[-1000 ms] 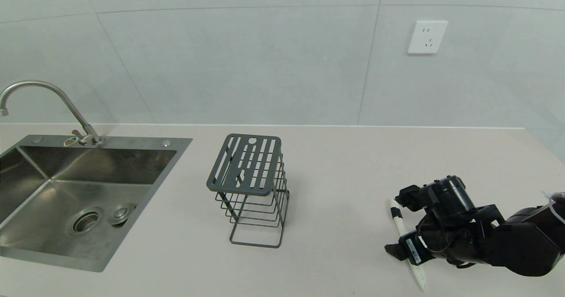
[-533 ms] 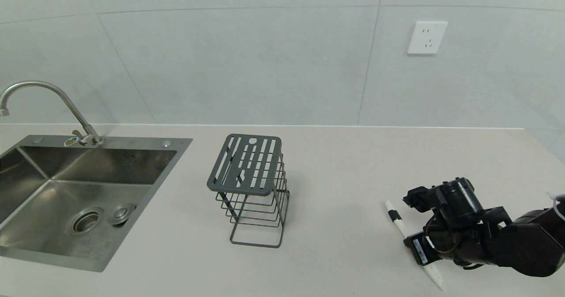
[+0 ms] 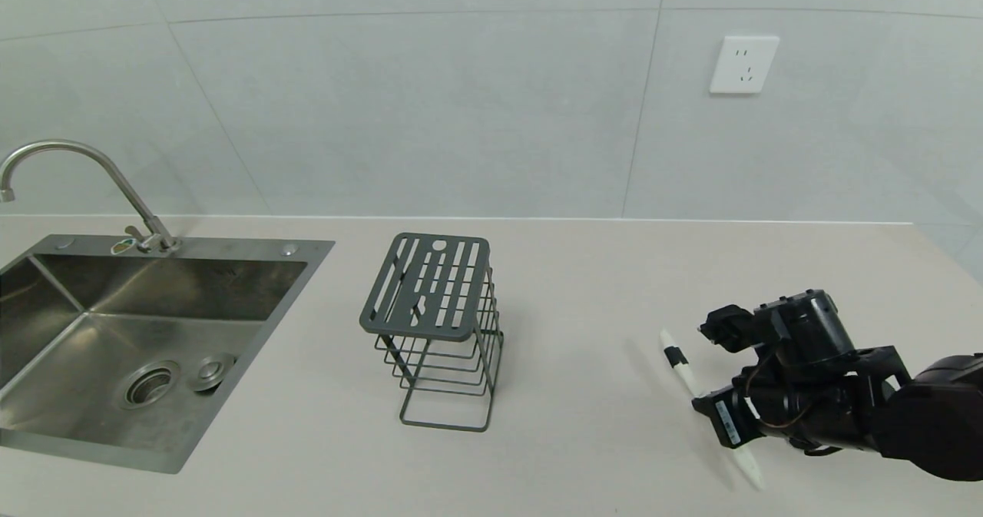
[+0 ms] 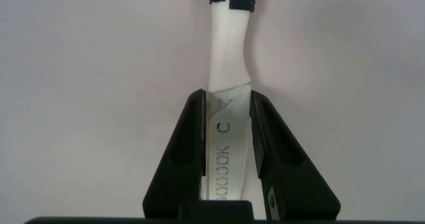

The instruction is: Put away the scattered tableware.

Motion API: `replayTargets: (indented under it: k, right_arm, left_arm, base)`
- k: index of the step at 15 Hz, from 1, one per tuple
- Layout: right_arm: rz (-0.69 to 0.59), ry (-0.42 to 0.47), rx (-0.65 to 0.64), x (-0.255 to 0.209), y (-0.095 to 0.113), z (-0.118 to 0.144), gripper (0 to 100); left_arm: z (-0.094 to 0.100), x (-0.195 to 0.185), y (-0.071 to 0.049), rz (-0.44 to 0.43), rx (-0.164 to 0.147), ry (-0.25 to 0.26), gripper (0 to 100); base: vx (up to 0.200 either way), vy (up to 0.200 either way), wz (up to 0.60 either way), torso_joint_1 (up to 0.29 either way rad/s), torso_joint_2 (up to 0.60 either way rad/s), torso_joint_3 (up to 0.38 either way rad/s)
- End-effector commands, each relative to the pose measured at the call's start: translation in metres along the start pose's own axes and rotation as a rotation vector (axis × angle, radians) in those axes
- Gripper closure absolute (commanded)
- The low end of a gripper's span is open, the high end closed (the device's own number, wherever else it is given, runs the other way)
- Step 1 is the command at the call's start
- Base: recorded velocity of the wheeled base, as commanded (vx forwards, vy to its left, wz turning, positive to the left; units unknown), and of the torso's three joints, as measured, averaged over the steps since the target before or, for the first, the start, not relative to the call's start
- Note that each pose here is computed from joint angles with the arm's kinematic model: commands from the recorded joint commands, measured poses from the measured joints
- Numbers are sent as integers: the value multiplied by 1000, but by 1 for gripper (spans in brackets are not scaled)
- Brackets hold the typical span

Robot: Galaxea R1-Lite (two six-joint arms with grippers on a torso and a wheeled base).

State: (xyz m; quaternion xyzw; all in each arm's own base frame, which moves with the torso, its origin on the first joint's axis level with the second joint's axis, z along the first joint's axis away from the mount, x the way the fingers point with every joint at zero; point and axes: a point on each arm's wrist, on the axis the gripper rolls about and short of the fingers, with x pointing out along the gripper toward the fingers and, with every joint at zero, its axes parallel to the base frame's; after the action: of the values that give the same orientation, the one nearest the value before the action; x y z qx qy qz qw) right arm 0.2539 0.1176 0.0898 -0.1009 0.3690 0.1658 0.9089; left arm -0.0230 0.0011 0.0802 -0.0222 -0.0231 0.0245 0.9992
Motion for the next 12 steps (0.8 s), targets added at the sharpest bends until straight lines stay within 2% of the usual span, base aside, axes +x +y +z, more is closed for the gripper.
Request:
replayTargets:
  k: [1,2,3,4,5,7,11,12]
  right_arm:
    - [48,-120,-30,-34,13,12,100]
    - [61,-143,-41,-45,15,8,100]
    - [65,-150,-42,-48,16,8,100]
    - [81,-164,-53,-61,18,-1,100]
    - [86,-173,-57,-66,18,-2,100]
    - [105,-218,-126,-82,18,-6,100]
    - [168,-306,-172,-99,17,-9,100]
    - [182,-334,-185,-99,17,-8,100]
  left_arm:
    - [8,0,0,-4,0,-84,0]
    - [15,-1,-1,-7,-2,-148,0]
    - [16,-1,-1,-8,-3,-162,0]
    - [22,-3,-1,-29,-3,-202,0]
    - [25,-3,-2,-40,-4,-206,0]
    - [55,2,-3,-97,-1,-175,0]
    - [114,20,-9,-253,7,-161,0]
    - [123,26,-11,-287,10,-153,0]
  base:
    - [0,0,0,0,0,0]
    - [0,0,0,0,0,0]
    - [0,0,0,0,0,0]
    - [0,0,0,0,0,0]
    - [0,0,0,0,0,0]
    - [0,0,0,0,0,0]
    - [0,0,0,0,0,0]
    - [0,0,0,0,0,0]
